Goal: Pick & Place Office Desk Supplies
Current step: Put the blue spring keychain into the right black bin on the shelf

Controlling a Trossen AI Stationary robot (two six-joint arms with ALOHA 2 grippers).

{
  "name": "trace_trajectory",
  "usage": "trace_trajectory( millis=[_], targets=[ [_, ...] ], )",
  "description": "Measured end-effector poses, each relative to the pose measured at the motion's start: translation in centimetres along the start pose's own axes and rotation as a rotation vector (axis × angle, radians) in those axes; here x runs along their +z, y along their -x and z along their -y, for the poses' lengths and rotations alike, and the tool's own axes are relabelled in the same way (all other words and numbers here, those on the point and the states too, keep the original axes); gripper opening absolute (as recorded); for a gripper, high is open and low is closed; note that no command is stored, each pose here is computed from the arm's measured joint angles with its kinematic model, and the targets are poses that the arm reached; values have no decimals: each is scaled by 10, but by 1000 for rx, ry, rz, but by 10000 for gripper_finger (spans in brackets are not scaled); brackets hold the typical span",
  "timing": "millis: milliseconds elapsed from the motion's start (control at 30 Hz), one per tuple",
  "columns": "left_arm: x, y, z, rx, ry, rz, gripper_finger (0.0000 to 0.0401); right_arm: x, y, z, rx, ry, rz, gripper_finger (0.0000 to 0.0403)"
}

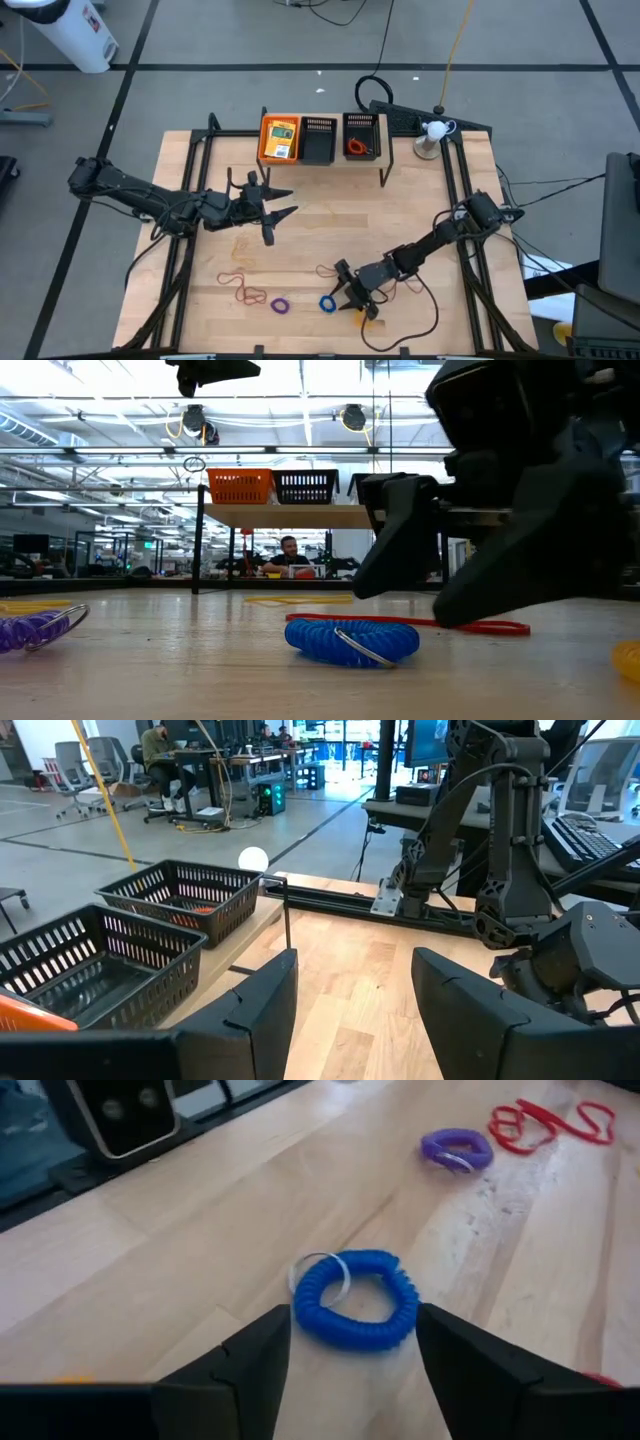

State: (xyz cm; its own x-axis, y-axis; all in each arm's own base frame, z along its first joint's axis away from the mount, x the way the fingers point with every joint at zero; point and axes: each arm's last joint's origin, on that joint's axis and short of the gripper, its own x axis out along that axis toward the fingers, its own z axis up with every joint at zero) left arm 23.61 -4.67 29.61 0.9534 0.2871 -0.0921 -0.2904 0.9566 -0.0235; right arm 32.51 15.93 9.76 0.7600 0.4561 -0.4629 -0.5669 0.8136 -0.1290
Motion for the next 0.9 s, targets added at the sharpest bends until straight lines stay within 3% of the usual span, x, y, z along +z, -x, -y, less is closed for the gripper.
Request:
trace_trajectory(
  millis=[500,900],
  targets=[
    [0,0,0,0,2,0,195,-1,1,5,38,-29,6,242],
    [0,0,0,0,4,0,195,-1,1,5,33,-29,2,229]
  ],
)
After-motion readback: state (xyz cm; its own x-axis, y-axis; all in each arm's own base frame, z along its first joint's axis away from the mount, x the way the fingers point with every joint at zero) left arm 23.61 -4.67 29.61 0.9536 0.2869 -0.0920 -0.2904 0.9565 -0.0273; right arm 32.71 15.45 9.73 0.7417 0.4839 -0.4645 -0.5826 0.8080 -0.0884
